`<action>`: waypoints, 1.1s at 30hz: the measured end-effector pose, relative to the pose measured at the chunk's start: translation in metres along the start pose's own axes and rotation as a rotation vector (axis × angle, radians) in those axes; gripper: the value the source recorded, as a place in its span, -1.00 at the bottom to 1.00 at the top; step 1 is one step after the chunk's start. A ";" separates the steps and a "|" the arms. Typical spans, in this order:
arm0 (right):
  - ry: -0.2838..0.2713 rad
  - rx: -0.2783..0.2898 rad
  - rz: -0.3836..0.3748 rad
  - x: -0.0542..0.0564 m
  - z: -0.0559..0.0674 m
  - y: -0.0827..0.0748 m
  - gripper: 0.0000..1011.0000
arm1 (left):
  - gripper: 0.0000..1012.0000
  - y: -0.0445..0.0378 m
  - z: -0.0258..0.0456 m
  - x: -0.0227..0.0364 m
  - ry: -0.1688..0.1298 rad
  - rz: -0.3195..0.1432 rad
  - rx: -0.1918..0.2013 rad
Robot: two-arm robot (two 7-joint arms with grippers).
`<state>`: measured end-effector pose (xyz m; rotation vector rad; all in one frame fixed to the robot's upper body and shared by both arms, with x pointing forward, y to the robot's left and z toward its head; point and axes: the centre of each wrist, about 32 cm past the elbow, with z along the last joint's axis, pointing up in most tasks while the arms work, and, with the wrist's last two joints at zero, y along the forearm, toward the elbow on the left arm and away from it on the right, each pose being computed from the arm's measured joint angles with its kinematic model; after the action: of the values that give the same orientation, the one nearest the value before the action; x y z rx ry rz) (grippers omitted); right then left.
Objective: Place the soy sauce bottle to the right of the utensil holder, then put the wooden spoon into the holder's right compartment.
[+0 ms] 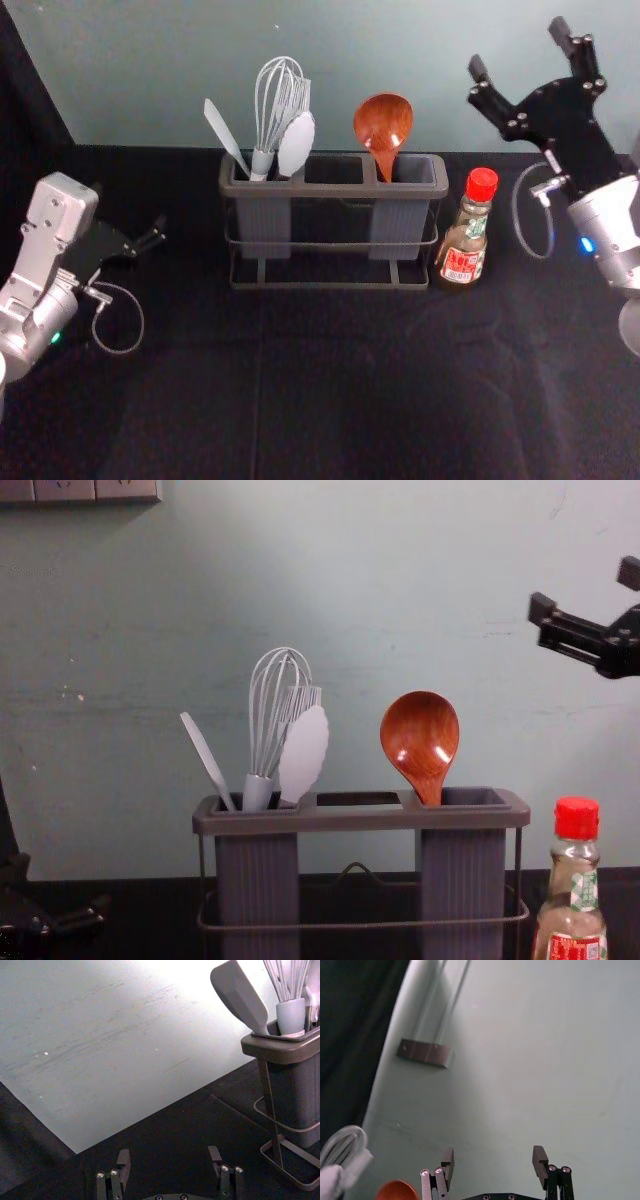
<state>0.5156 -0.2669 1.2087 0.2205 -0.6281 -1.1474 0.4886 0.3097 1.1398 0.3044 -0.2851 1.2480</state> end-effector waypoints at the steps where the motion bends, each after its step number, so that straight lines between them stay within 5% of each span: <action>1: -0.004 -0.008 -0.003 0.002 0.001 -0.001 0.98 | 1.00 0.0000 0.0000 0.0000 0.000 0.000 0.000; 16: -0.073 -0.150 -0.053 0.040 0.017 -0.018 0.98 | 1.00 0.0000 0.0000 0.0000 0.000 0.000 0.000; 24: -0.063 -0.233 -0.076 0.054 0.003 -0.035 0.98 | 1.00 0.0000 0.0000 0.0000 0.000 0.000 0.000; 33: -0.029 -0.326 -0.071 0.055 -0.016 -0.051 0.98 | 1.00 0.0000 0.0000 0.0000 0.000 0.000 0.000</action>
<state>0.4989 -0.3395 1.1907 -0.0526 -0.4525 -1.3053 0.4886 0.3097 1.1398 0.3044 -0.2851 1.2480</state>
